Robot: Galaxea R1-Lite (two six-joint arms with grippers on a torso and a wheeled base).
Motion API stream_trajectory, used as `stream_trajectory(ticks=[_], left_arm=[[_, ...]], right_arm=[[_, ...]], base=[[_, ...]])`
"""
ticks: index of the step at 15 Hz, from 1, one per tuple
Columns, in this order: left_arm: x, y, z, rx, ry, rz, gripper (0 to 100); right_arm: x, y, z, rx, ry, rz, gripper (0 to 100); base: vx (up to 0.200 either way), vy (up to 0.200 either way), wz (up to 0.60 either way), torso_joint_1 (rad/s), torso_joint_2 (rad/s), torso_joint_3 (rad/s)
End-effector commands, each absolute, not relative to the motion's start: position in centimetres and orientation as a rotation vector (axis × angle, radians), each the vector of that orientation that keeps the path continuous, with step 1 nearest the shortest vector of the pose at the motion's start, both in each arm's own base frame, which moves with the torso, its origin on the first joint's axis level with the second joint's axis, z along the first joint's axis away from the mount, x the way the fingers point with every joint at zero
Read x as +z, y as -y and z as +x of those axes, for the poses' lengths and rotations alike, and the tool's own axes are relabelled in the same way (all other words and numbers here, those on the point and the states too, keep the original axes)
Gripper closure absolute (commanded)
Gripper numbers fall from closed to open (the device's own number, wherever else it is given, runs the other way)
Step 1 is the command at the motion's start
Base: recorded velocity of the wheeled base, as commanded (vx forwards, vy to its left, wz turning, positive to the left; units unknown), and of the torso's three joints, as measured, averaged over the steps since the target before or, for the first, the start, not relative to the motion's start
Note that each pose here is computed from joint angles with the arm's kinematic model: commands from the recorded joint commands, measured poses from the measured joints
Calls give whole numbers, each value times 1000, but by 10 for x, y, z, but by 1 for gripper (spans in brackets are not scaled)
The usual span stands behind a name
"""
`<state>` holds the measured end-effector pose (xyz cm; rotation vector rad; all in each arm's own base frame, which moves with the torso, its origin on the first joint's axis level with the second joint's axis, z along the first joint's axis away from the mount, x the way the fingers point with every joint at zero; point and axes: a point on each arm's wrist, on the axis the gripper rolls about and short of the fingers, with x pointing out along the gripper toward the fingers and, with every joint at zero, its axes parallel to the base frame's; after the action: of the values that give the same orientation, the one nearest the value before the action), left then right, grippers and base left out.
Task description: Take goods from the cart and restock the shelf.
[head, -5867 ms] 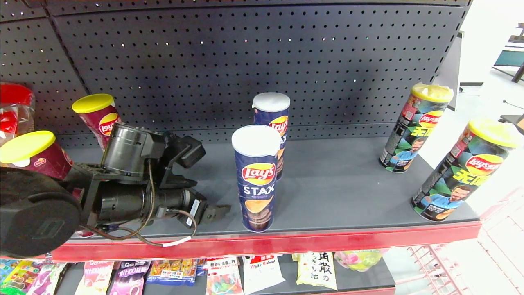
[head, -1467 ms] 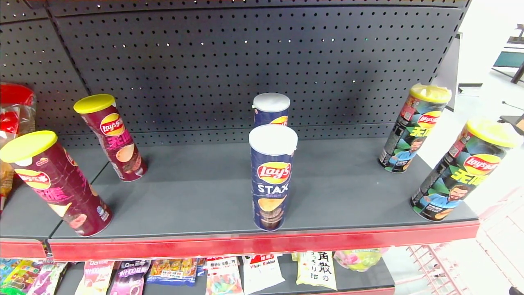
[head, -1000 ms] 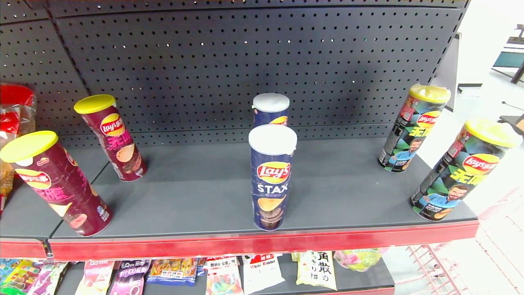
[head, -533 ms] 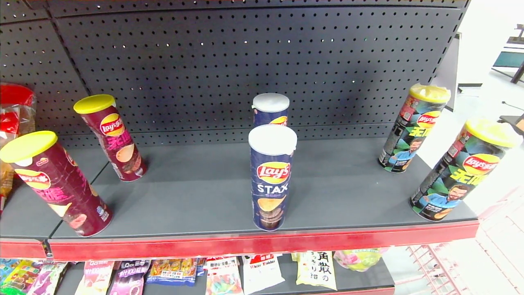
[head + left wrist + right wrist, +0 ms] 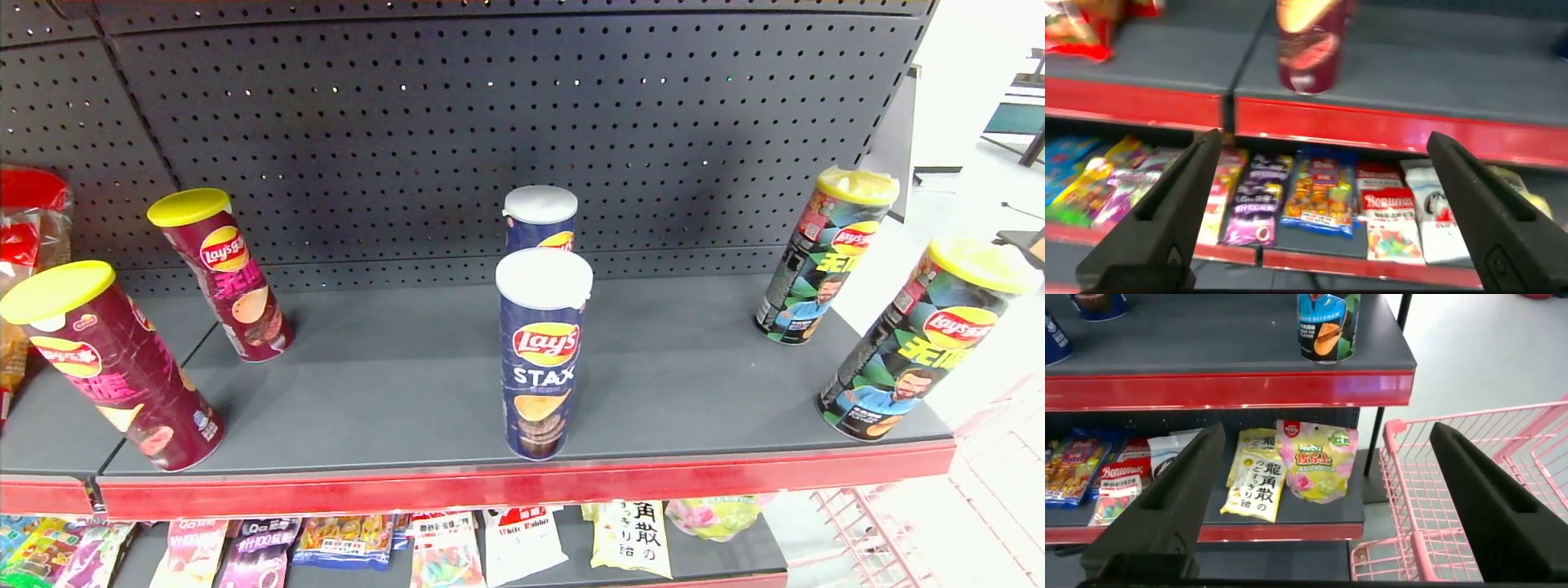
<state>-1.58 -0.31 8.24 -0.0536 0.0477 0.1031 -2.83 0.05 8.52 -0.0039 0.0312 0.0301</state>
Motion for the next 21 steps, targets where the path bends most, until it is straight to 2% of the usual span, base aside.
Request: stream_trajectory(ticks=[1,4,9,13,21], left_arm=[[79,3,-15,99,-67,-42,0],[77,4,-16,79,-90,-2,0],[77,4,-16,82,-91,3,0],[77,4,-16,81,-91,3,0],[77,4,-16,81,-90,-2,0]], right_arm=[[85,0,-29,31,-28,-4,0],[85,0,-29,29,-28,-4,0],[85,-1,-29,38,-29,-6,0],[85,-1,-29,37,-29,-6,0],[85,-1,-29,34,-29,-4,0]], base=[[0,0,0,0,0,0],[0,0,0,0,0,0],[0,0,0,0,0,0],[0,-200,0,1,1,0],[0,0,0,0,0,0]])
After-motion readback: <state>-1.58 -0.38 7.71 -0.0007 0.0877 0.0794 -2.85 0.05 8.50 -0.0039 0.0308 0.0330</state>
